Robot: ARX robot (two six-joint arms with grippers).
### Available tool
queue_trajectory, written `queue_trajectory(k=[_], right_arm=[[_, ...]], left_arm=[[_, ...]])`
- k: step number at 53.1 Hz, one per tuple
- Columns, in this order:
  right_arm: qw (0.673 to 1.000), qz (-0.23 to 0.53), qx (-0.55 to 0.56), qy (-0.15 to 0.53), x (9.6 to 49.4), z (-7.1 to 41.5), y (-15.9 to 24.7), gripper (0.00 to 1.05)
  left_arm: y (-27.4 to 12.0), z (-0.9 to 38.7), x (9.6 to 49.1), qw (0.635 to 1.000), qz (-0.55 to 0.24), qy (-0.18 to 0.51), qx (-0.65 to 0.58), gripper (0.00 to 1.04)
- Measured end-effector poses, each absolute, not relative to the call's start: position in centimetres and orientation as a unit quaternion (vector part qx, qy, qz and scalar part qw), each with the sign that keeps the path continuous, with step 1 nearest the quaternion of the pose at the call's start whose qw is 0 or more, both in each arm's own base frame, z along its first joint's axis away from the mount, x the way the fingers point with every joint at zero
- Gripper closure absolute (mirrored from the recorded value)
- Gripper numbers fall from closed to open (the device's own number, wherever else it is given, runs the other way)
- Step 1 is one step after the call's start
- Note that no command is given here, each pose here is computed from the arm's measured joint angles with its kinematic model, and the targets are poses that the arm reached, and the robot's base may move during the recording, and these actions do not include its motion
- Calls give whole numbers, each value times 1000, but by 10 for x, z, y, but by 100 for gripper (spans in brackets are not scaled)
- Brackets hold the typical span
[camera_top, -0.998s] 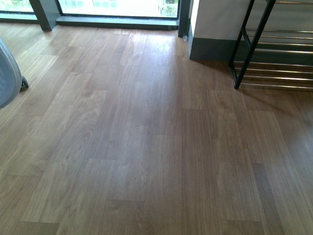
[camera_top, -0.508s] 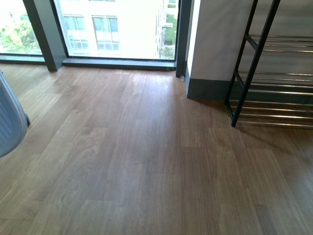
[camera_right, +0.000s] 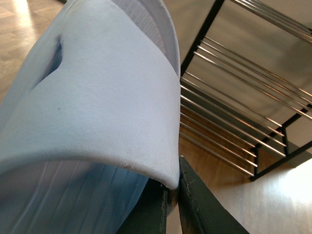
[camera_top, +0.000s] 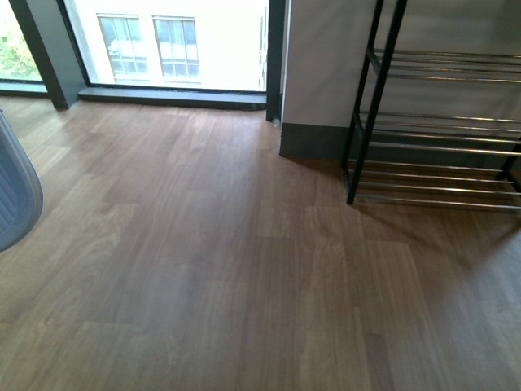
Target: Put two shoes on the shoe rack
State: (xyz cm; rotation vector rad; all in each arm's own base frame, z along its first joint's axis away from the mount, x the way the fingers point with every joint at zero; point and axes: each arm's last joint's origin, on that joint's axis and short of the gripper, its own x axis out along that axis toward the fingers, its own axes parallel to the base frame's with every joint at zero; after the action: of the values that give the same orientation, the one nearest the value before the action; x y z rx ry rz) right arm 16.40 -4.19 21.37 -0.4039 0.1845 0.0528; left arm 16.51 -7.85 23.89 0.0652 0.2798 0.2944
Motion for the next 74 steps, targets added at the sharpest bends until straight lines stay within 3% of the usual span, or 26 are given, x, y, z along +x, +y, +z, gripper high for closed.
queue_trajectory(k=[74], right_arm=[[975, 24, -199, 93, 164, 213, -42, 103]], left_arm=[[-79, 238, 165, 979, 145, 140, 34, 102]])
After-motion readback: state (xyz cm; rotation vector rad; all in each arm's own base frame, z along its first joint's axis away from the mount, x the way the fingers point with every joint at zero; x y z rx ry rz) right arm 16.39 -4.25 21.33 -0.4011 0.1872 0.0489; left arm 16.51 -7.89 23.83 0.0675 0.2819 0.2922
